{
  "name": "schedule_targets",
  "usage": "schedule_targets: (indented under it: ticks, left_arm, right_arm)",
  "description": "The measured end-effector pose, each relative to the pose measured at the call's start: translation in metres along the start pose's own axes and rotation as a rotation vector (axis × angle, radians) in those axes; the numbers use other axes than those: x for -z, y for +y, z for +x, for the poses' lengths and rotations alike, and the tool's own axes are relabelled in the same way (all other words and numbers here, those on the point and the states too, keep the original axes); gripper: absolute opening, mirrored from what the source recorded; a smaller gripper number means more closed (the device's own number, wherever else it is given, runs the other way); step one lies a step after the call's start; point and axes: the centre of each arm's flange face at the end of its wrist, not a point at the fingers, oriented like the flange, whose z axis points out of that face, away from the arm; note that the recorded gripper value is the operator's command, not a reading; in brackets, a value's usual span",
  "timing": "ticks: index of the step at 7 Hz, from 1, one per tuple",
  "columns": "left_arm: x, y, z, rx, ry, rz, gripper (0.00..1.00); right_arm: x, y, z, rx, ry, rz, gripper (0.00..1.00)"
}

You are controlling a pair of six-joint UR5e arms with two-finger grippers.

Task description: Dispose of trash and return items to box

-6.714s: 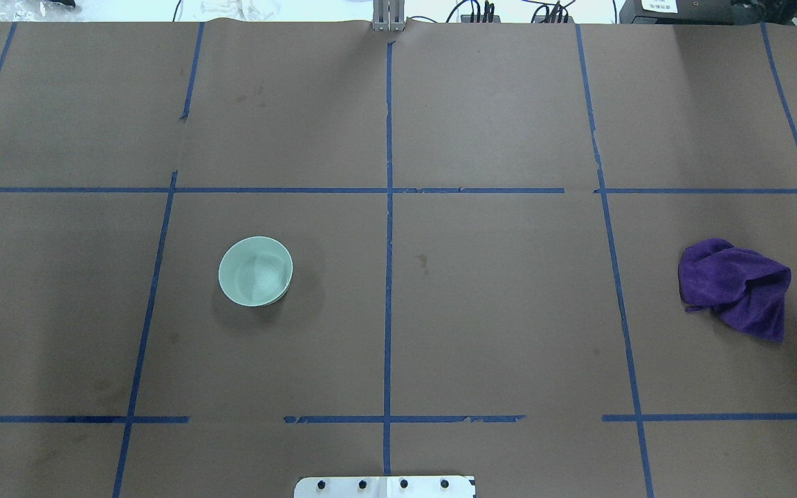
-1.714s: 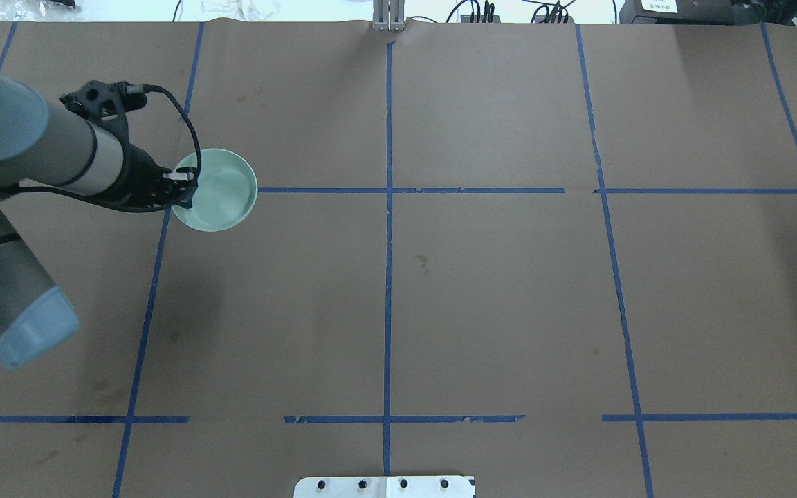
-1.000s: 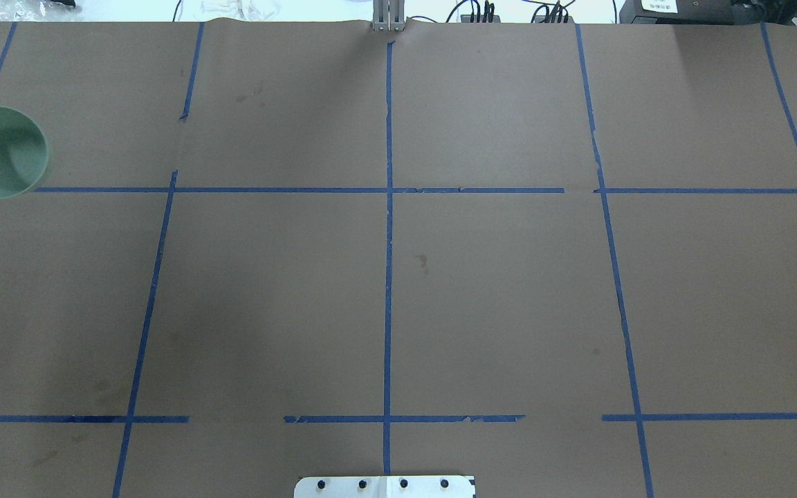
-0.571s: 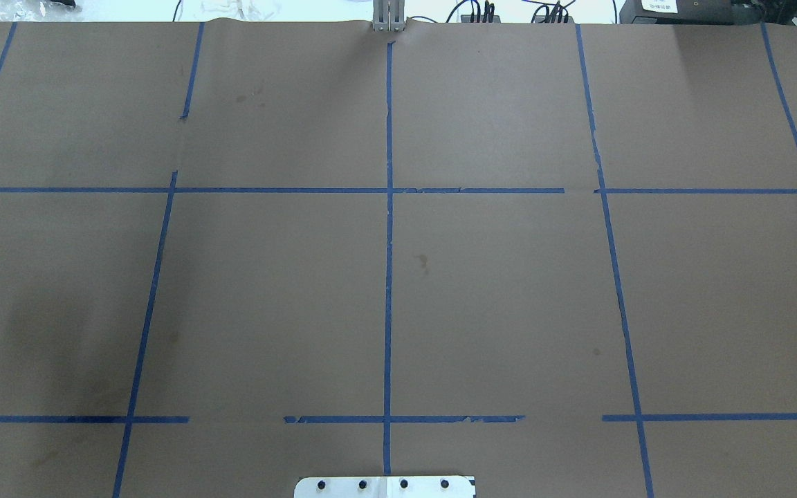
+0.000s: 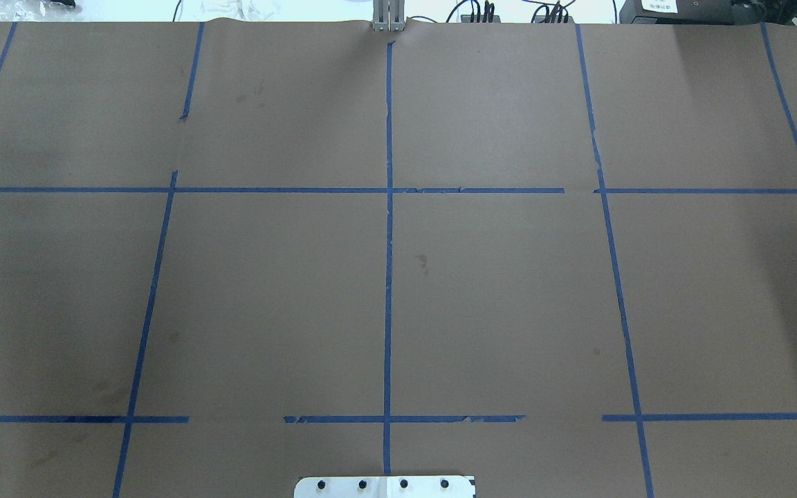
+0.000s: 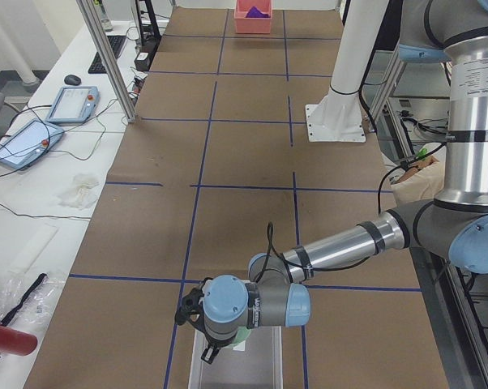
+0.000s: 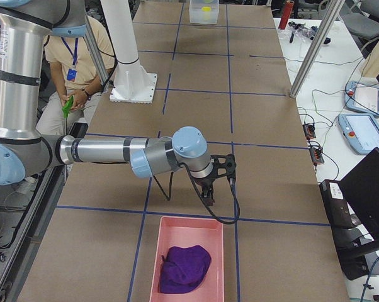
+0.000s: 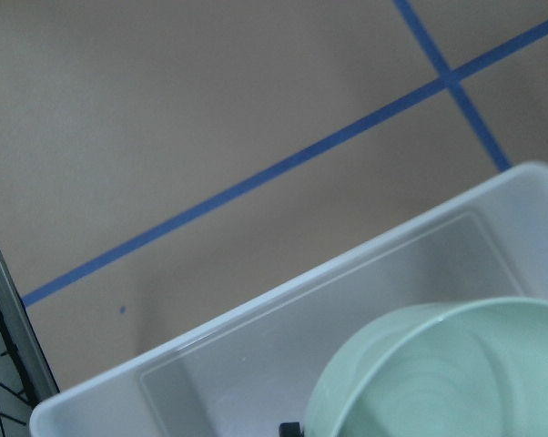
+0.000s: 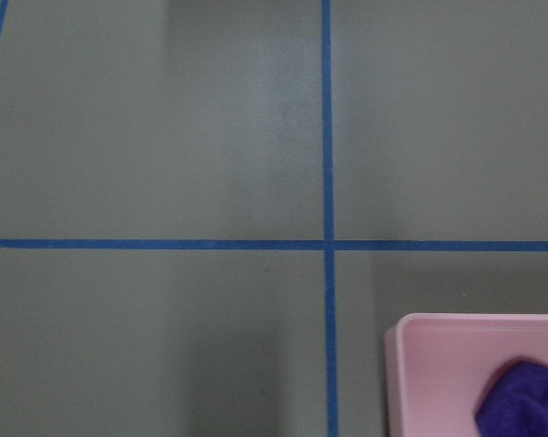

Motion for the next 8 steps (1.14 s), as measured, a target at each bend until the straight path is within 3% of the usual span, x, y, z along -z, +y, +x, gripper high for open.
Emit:
schedule_targets:
  ticks: [3,5,6,7,8]
  left_arm:
    - [-0.046,0.051,-0.020,0.074,0.030,-0.051,0.00]
    - [-0.061,0.064,-0.027,0.105,0.015,-0.028,0.00]
    - [-0.069,0.072,-0.030,0.119,0.013,-0.026,0.51]
    - [-0.073,0.077,-0.031,0.127,0.014,-0.027,0.86]
    - [-0.073,0.075,-0.031,0.128,0.013,-0.023,0.98]
  right_arm:
    - [0.000,0.002,-0.065,-0.044,-0.067,-0.031,1.00]
    - [-0.003,0.006,-0.070,-0.050,-0.070,-0.042,1.00]
    - [-0.004,0.007,-0.070,-0.050,-0.070,-0.046,1.00]
    - [-0.006,0.008,-0.072,-0.047,-0.069,-0.048,1.00]
    - [-0.006,0.008,-0.073,-0.044,-0.067,-0.049,1.00]
